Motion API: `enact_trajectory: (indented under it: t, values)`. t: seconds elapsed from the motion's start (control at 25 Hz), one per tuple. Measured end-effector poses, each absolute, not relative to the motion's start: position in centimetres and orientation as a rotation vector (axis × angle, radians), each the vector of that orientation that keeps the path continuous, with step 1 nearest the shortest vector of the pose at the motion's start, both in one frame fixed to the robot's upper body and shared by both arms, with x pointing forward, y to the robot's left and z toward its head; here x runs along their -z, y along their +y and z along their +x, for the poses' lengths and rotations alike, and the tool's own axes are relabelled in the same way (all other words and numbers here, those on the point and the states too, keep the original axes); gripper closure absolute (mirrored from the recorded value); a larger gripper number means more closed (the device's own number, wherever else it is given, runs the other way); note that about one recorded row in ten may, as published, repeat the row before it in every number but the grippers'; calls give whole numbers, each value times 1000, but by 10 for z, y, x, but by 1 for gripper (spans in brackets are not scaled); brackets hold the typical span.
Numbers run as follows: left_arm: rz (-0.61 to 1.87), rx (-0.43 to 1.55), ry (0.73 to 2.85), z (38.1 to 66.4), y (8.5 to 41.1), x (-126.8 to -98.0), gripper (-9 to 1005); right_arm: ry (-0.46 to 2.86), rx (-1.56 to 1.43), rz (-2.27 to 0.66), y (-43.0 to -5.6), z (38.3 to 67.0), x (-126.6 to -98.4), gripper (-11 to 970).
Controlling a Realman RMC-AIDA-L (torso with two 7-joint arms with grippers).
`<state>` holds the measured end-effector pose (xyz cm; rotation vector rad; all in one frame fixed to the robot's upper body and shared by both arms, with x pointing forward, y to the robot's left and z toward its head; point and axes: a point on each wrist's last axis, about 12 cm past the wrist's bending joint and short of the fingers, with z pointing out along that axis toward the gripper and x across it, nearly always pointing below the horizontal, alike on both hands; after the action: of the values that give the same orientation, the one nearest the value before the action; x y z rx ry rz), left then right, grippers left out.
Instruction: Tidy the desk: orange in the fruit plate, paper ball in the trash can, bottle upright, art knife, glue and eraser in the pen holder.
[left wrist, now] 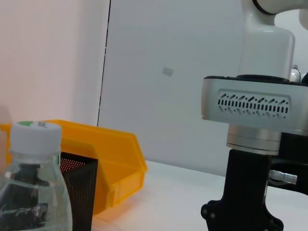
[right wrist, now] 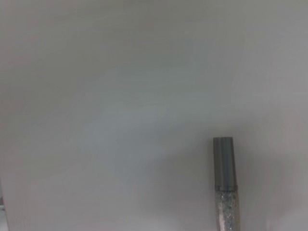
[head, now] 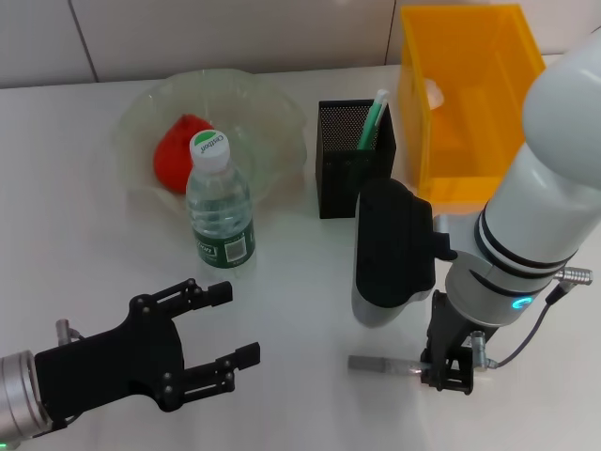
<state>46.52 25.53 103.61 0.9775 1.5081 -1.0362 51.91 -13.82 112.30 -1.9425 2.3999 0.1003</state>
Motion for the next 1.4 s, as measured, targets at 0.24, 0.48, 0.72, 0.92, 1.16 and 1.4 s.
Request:
enact_trajectory:
  t: [0.24,0.48,0.72,0.92,1.16,1.4]
  values:
    - [982,1044,1512,465,255,-1036,227,2415,-103,-1945,-140,519,-1120,811]
    - [979,1050,1516,466,256,-1037,227,2381,-67,-1898,-146,521,-1137,817]
    - [978,1052,1516,466,256,-1037,226,2293,275,-1831,-169,527,-1171,818]
    - [982,1056,1508,467,254,-1038,226,2102,358,-1770,-184,530,-1221,819]
    - [987,1061,1502,470,251,-1039,227,1835,503,-1752,-201,543,-1253,820]
    - [992,1064,1496,472,250,-1041,227,1514,700,-1850,-208,556,-1258,820]
